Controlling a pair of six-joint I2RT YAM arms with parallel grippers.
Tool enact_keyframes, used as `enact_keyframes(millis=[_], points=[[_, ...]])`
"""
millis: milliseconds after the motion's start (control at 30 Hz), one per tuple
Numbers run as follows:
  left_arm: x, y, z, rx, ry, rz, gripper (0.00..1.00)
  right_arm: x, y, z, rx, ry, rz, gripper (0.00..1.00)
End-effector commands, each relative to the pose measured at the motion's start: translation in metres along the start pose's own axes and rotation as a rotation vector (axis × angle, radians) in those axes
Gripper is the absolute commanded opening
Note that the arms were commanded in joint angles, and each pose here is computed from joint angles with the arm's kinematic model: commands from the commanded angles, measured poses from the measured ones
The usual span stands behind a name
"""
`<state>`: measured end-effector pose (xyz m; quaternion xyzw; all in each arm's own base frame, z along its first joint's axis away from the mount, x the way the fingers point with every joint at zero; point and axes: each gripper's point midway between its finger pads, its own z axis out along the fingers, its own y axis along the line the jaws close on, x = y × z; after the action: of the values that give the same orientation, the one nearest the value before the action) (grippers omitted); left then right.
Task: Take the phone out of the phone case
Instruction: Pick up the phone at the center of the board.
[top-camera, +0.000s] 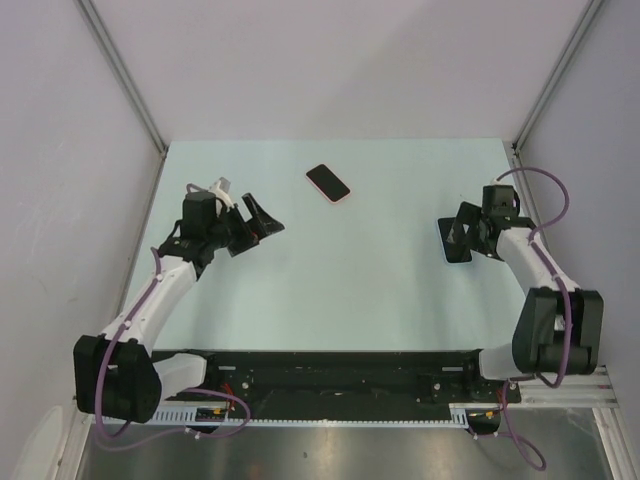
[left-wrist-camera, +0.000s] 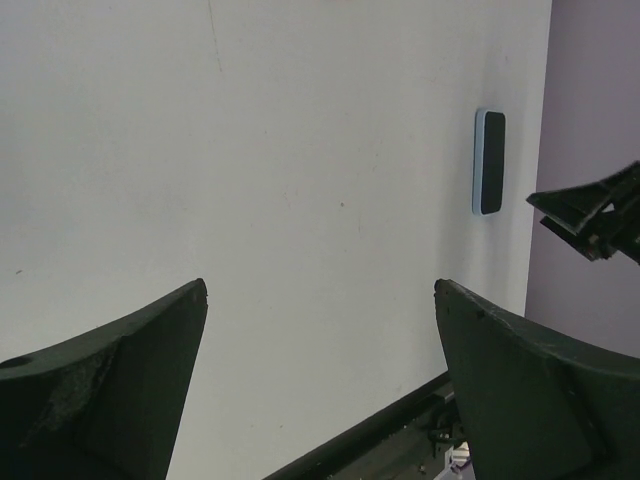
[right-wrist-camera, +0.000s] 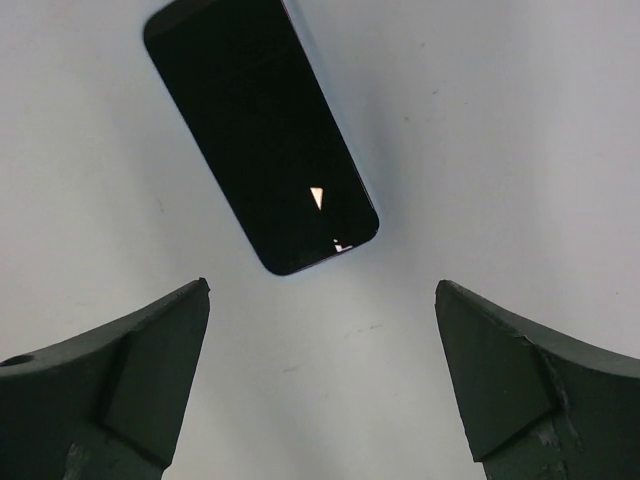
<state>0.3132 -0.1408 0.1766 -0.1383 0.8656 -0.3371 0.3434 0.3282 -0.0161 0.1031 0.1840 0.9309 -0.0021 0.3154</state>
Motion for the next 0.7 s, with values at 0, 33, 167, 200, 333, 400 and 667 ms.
enact_keyframes(millis=[0, 33, 167, 200, 333, 400, 667], points=[[-0.002, -0.018, -0.003, 0.068, 0.019, -0.003, 1.0, -0.008, 0.006, 0.024, -0.023, 0.045, -0.089, 1.0], [-0.002, -0.018, -0.005, 0.065, 0.013, 0.0, 1.0, -0.009, 0.002, 0.028, -0.007, 0.049, -0.09, 1.0], [-0.002, -0.013, -0.007, 0.042, -0.002, 0.015, 1.0, -0.009, -0.002, 0.047, -0.034, 0.082, -0.055, 1.0], [-0.002, -0.014, -0.008, 0.045, -0.002, 0.016, 1.0, -0.009, 0.0, 0.049, -0.045, 0.084, -0.055, 1.0], [-0.001, -0.013, -0.007, 0.044, 0.005, 0.012, 1.0, -0.009, 0.009, 0.06, -0.09, 0.087, -0.06, 1.0], [-0.001, -0.013, -0.007, 0.044, 0.005, 0.012, 1.0, -0.008, 0.011, 0.065, -0.101, 0.088, -0.069, 1.0], [0.0, -0.011, -0.007, 0.038, 0.003, 0.014, 1.0, -0.003, 0.024, 0.086, -0.17, 0.099, -0.097, 1.0]])
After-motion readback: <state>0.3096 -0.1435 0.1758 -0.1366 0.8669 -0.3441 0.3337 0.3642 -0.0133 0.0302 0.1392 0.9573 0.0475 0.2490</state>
